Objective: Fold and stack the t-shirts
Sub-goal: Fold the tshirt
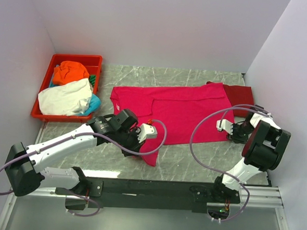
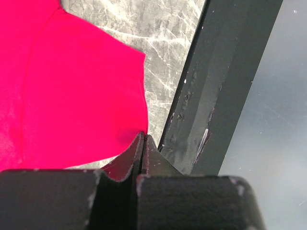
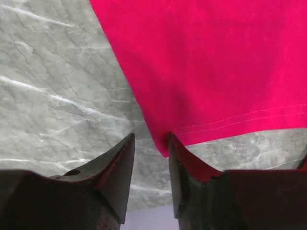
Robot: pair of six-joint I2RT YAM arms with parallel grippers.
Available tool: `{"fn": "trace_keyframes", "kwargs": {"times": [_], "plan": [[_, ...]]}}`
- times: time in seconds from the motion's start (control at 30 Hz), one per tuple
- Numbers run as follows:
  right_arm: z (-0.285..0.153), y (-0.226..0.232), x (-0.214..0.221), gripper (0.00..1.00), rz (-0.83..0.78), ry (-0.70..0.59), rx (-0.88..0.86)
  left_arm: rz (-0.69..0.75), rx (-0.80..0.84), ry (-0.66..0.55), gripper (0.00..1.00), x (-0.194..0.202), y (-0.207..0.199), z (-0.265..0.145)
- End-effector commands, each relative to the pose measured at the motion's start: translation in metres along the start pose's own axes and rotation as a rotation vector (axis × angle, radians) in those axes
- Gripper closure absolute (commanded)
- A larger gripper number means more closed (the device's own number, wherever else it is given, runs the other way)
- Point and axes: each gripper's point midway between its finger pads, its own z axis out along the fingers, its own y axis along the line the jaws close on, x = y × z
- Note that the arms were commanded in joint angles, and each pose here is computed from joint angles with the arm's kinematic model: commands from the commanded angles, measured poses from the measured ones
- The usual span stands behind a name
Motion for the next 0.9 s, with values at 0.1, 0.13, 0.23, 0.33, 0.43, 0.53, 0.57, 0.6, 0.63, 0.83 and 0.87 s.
{"fn": "trace_keyframes", "kwargs": {"times": [0.1, 0.13, 0.23, 0.33, 0.43, 0.53, 0.57, 0.6, 0.63, 0.83, 0.87], "plan": [[0.002, -0.015, 0.008, 0.68, 0.014, 0.058, 0.021, 0.035, 0.000, -0.061, 0.99, -0.019, -0.003, -0.008], [0.002, -0.016, 0.009, 0.72, 0.017, 0.063, 0.023, 0.039, 0.001, -0.064, 0.99, -0.019, -0.003, -0.008], [0.001, -0.018, 0.010, 0.86, 0.027, 0.063, 0.040, 0.050, -0.005, -0.070, 0.99, -0.021, -0.002, -0.010], [-0.004, -0.019, 0.004, 1.00, 0.041, 0.038, 0.049, 0.061, -0.025, -0.080, 0.99, -0.024, 0.001, -0.012], [-0.014, -0.021, -0.003, 1.00, 0.049, 0.002, 0.067, 0.077, -0.058, -0.103, 0.99, -0.031, 0.004, -0.019], [-0.025, -0.024, -0.010, 1.00, 0.054, -0.024, 0.089, 0.095, -0.090, -0.133, 0.99, -0.039, 0.008, -0.026], [-0.028, -0.027, -0.013, 1.00, 0.055, -0.037, 0.100, 0.107, -0.094, -0.144, 1.00, -0.042, 0.008, -0.029], [-0.033, -0.027, -0.015, 1.00, 0.053, -0.044, 0.107, 0.109, -0.109, -0.148, 1.00, -0.043, 0.010, -0.030], [-0.036, -0.029, -0.017, 1.00, 0.053, -0.050, 0.119, 0.117, -0.122, -0.158, 1.00, -0.047, 0.012, -0.033], [-0.051, -0.041, -0.026, 1.00, 0.066, -0.084, 0.166, 0.124, -0.212, -0.216, 0.99, -0.064, 0.031, -0.048], [-0.053, -0.043, -0.026, 1.00, 0.078, -0.087, 0.174, 0.125, -0.223, -0.224, 1.00, -0.067, 0.034, -0.049]]}}
